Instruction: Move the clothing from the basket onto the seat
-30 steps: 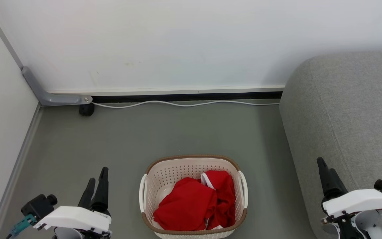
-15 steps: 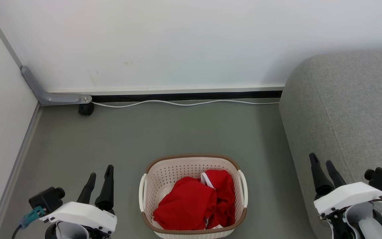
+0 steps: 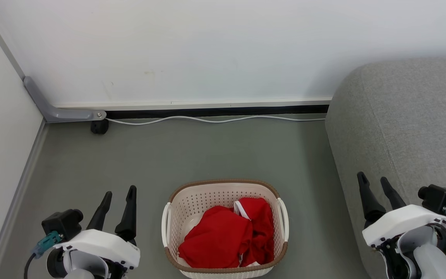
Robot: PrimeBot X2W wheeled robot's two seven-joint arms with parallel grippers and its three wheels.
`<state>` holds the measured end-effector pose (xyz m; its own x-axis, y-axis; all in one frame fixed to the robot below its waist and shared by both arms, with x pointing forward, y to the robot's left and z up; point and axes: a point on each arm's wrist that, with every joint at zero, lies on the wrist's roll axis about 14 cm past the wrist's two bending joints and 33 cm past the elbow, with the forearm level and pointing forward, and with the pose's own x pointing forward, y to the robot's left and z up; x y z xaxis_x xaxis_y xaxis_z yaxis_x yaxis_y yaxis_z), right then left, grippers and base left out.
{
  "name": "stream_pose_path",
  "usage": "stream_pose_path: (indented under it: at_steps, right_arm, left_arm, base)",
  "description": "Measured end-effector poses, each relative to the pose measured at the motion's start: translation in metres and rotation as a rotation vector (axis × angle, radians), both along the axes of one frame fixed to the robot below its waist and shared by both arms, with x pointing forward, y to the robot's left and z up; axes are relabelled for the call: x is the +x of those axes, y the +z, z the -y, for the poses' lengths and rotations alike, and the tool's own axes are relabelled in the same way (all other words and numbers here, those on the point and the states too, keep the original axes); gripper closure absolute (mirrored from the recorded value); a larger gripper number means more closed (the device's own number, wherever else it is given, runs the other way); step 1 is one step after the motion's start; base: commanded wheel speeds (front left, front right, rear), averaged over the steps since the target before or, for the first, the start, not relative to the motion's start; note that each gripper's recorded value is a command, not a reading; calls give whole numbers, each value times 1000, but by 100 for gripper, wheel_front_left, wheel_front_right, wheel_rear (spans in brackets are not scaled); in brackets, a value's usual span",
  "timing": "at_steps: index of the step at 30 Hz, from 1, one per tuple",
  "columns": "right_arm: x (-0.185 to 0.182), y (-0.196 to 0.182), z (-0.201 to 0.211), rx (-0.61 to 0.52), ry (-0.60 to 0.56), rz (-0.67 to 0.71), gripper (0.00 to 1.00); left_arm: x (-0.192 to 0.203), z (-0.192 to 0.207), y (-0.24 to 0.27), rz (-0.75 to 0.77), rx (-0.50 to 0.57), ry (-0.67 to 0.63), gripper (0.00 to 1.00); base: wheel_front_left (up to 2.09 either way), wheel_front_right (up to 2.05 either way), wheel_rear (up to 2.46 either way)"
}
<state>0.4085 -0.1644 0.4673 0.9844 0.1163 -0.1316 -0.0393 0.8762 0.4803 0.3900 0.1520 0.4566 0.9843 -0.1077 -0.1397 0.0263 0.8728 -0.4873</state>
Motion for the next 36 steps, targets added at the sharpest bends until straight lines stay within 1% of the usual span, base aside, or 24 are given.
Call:
stream_pose_path:
  at_steps: [22, 28, 36]
  right_arm:
    - [10, 12, -1, -270, 69, 88, 0]
    - [15, 16, 0, -333, 79, 111, 0]
    - [21, 22, 11, -414, 58, 140, 0]
  left_arm:
    - [9, 9, 10, 86, 272, -81, 0]
    - [11, 10, 11, 106, 327, -93, 0]
    - [17, 7, 15, 134, 373, -86, 0]
  base:
    - [0, 0, 0]
    - [0, 0, 0]
    - [0, 0, 0]
